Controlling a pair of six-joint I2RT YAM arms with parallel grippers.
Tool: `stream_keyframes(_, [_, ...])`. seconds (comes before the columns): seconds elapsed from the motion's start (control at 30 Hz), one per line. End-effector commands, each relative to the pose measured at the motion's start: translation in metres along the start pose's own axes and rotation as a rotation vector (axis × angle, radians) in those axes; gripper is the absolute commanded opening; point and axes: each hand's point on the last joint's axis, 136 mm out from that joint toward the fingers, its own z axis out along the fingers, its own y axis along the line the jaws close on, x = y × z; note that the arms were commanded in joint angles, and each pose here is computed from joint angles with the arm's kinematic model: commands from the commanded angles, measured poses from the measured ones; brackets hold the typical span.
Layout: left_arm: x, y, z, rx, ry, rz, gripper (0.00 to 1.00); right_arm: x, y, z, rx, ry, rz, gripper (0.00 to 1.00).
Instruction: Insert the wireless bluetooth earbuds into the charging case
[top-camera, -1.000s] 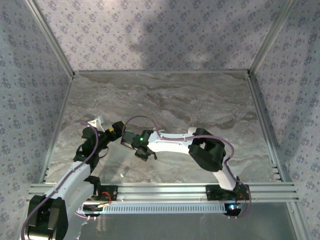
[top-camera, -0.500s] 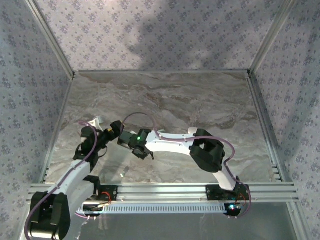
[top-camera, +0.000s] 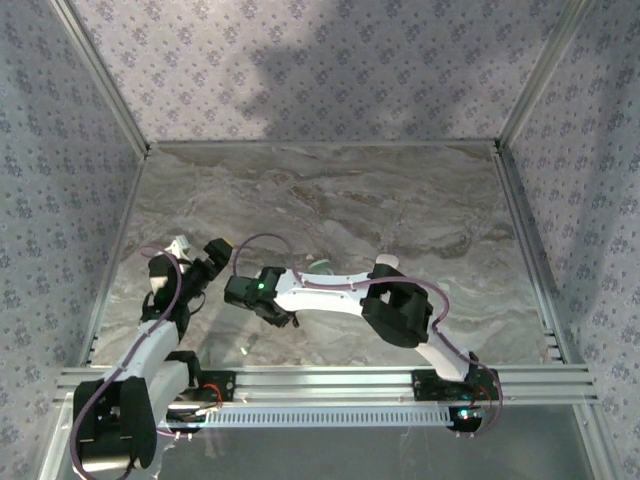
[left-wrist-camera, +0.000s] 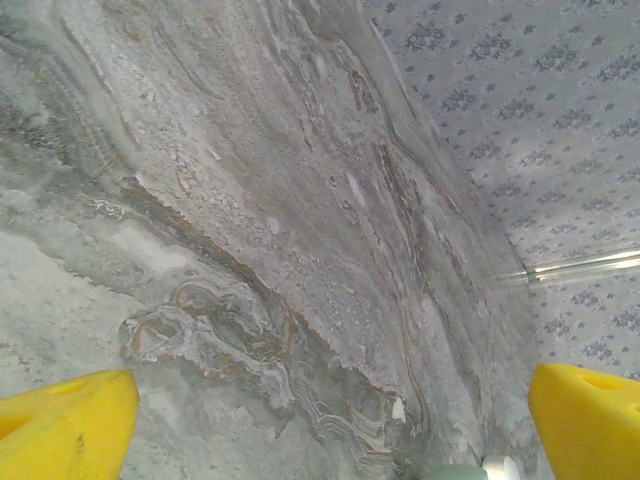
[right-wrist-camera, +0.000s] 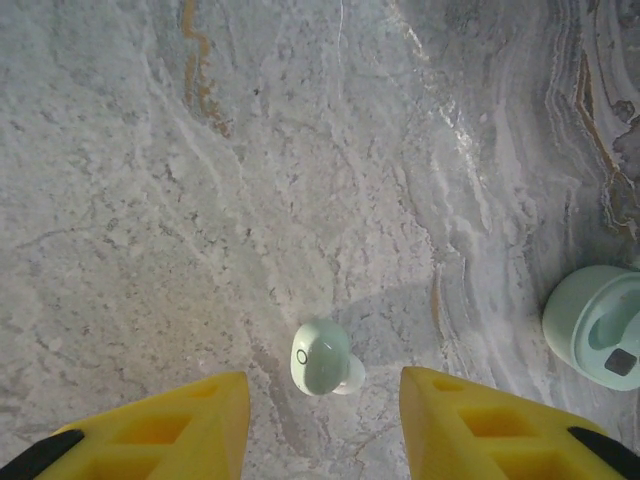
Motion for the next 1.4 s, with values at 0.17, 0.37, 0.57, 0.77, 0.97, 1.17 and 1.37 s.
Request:
stream_keyframes(0.17, [-0.004,-0.011,-0.005,0.048,-0.012,-0.001,1.0,0.004,0.004,0.005,0.055,0.042,-0.024,0.41])
stream_keyframes(0.37, [-0.004,-0.011,-0.005,0.049,-0.012,0.001,1.0,0.005,0.004,0.011,0.074,0.054,-0.031,0.4])
stream_keyframes(0.57, [-0.004,-0.011,-0.004,0.049,-0.012,0.001,1.0,0.004,0.004,0.013,0.083,0.057,-0.032,0.4])
stream_keyframes(0.77, [-0.004,-0.012,-0.004,0.051,-0.011,0.001,1.0,0.003,0.004,0.014,0.089,0.061,-0.036,0.39])
stream_keyframes(0.97, [-0.004,-0.012,-0.004,0.054,-0.011,0.0,1.0,0.004,0.006,0.018,0.091,0.069,-0.034,0.37])
stream_keyframes(1.17, [-0.004,-0.012,-0.004,0.056,-0.01,0.002,1.0,0.005,0.007,0.021,0.086,0.077,-0.031,0.35])
stream_keyframes(1.37, [-0.004,-0.012,-0.004,0.056,-0.01,0.0,1.0,0.006,0.007,0.023,0.087,0.087,-0.027,0.33])
